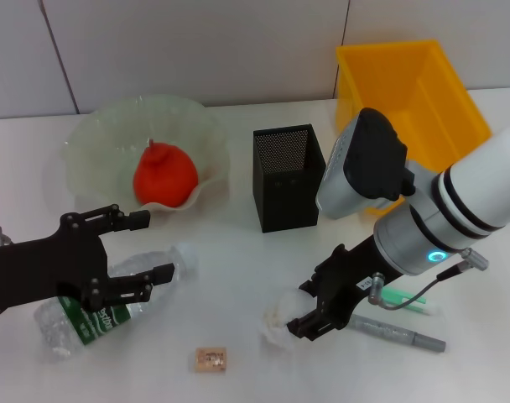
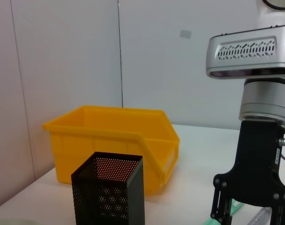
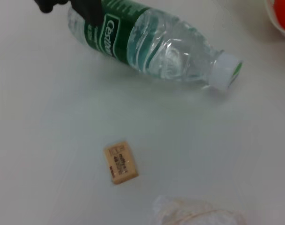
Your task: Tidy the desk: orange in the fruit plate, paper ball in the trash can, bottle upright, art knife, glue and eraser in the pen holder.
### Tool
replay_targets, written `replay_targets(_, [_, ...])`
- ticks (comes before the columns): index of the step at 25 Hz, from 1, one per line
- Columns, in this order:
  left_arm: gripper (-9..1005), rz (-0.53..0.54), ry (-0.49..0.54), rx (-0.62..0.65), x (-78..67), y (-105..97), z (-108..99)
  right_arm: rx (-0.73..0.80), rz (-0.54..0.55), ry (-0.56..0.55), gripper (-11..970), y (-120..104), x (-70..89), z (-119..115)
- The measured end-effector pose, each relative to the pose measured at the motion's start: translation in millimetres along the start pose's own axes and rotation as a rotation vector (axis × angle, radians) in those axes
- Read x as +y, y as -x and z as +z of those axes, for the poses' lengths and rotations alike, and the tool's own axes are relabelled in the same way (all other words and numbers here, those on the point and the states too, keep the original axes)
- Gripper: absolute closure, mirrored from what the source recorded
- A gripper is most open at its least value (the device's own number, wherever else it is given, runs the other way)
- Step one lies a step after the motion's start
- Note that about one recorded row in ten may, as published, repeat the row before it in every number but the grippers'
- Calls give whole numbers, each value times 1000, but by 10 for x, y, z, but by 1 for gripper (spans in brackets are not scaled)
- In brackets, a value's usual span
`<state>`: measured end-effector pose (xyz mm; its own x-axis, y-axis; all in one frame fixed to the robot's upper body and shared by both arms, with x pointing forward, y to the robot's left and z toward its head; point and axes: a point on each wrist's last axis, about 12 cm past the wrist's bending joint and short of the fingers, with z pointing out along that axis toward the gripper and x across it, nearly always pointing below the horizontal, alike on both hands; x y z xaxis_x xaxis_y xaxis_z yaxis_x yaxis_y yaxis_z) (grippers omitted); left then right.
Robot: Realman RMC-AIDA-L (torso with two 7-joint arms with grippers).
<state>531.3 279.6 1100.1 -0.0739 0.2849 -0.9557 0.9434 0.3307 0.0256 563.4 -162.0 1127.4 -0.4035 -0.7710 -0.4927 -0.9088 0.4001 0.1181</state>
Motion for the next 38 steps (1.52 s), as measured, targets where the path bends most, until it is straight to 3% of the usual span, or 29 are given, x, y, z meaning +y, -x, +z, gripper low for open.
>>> replay_targets(7, [191,-4,0,-7,-13,-1,37,-36,33,-78,365,-81,-56,-218])
replay_targets(16, [191,-1,-15,-19,-54,4,122,-165,151,-298,365,-298,-323,-947])
replay_targets(23, [191,0,-41,-14,-77,7,224,-255,160,-451,366,-339,-475,-1291])
replay_targets(31, [191,-11,-47,-22,-104,-30,269,-314,195,-609,366,-415,-666,-1429])
replay_targets(38, [191,-23,-49,-23,-118,-59,296,-311,245,-643,366,-494,-840,-1324])
